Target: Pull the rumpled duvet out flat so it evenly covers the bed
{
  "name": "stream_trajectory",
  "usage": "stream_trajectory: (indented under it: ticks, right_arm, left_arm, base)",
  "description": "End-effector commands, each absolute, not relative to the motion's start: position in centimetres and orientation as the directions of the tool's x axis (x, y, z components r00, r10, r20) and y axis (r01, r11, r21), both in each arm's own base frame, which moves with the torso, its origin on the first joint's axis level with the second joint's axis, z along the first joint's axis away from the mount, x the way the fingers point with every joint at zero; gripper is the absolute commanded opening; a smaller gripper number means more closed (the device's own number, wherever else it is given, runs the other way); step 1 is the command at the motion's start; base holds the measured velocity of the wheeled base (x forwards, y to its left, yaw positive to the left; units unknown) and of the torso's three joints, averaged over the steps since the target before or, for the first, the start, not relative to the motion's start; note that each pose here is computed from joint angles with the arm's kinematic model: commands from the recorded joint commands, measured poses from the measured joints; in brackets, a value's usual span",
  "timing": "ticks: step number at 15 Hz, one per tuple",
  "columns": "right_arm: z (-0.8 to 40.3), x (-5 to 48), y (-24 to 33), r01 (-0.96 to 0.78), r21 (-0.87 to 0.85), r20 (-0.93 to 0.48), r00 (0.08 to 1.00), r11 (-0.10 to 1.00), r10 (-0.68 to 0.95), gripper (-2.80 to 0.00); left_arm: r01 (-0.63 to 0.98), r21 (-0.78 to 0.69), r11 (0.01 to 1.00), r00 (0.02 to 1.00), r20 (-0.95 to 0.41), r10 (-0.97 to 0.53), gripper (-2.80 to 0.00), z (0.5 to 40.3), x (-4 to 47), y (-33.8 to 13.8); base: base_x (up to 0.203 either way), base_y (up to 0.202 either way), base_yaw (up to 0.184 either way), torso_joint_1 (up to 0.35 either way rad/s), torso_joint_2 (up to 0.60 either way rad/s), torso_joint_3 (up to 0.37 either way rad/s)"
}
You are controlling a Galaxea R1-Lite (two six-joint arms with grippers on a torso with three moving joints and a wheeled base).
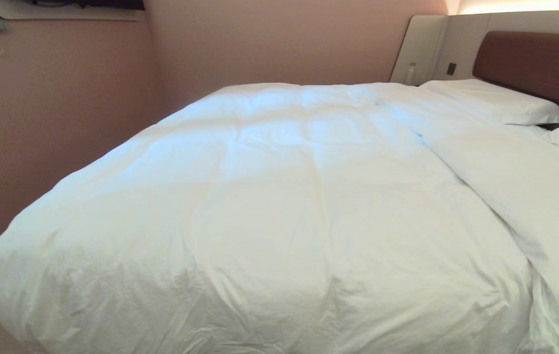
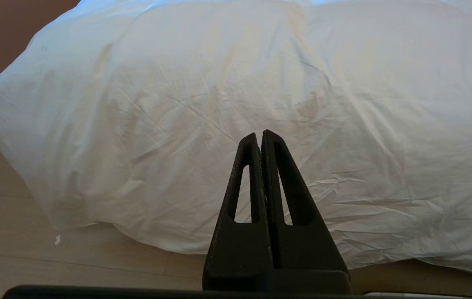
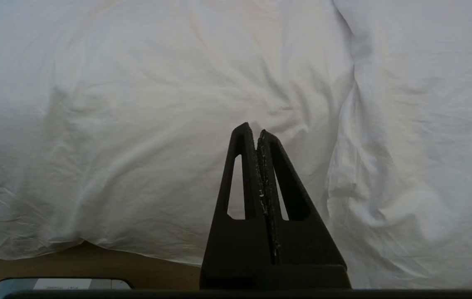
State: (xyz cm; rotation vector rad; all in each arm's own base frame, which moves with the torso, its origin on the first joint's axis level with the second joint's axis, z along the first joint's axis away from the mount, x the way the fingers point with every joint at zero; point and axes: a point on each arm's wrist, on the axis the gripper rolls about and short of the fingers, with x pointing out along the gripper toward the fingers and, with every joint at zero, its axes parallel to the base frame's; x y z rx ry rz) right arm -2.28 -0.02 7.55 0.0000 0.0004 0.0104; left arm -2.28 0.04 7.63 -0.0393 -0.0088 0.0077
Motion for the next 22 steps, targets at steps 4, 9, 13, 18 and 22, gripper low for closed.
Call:
stream_trajectory:
  ticks: [4, 9, 13, 18, 22]
  right_arm:
    - [7.56, -2.28, -0.02, -0.011, 0.000, 0.001, 1.000, 1.000, 0.011, -2.80]
    - [7.55, -2.28, -0.02, -0.011, 0.000, 0.000, 1.000, 1.000, 0.011, -2.80]
    - [7.55, -2.28, -0.02, -0.011, -0.002, 0.000, 1.000, 1.000, 0.011, -2.80]
    - [7.56, -2.28, -0.02, -0.011, -0.002, 0.002, 1.000, 1.000, 0.011, -2.80]
    - [7.56, -2.28, -0.02, -0.011, -0.002, 0.002, 1.000, 1.000, 0.011, -2.80]
  left_arm:
    - [-0.009, -0.040, 0.999, 1.000, 0.009, 0.009, -2.80, 7.64, -2.28, 0.04]
    - [-0.009, -0.031, 0.999, 1.000, 0.008, 0.009, -2.80, 7.65, -2.29, 0.04]
    - [-0.009, -0.032, 0.999, 1.000, 0.007, 0.009, -2.80, 7.63, -2.29, 0.04]
    - [-0.008, -0.032, 0.999, 1.000, 0.009, 0.009, -2.80, 7.67, -2.29, 0.05]
    - [-0.009, -0.038, 0.999, 1.000, 0.009, 0.009, -2.80, 7.64, -2.28, 0.05]
  base:
    - [0.000, 0.000, 0.000, 0.000, 0.00, 0.000]
    - [0.000, 0.000, 0.000, 0.000, 0.00, 0.000]
    - [0.000, 0.000, 0.000, 0.000, 0.00, 0.000]
    - [0.000, 0.000, 0.000, 0.000, 0.00, 0.000]
    - [0.130, 0.000, -0.001, 0.006, 0.00, 0.001]
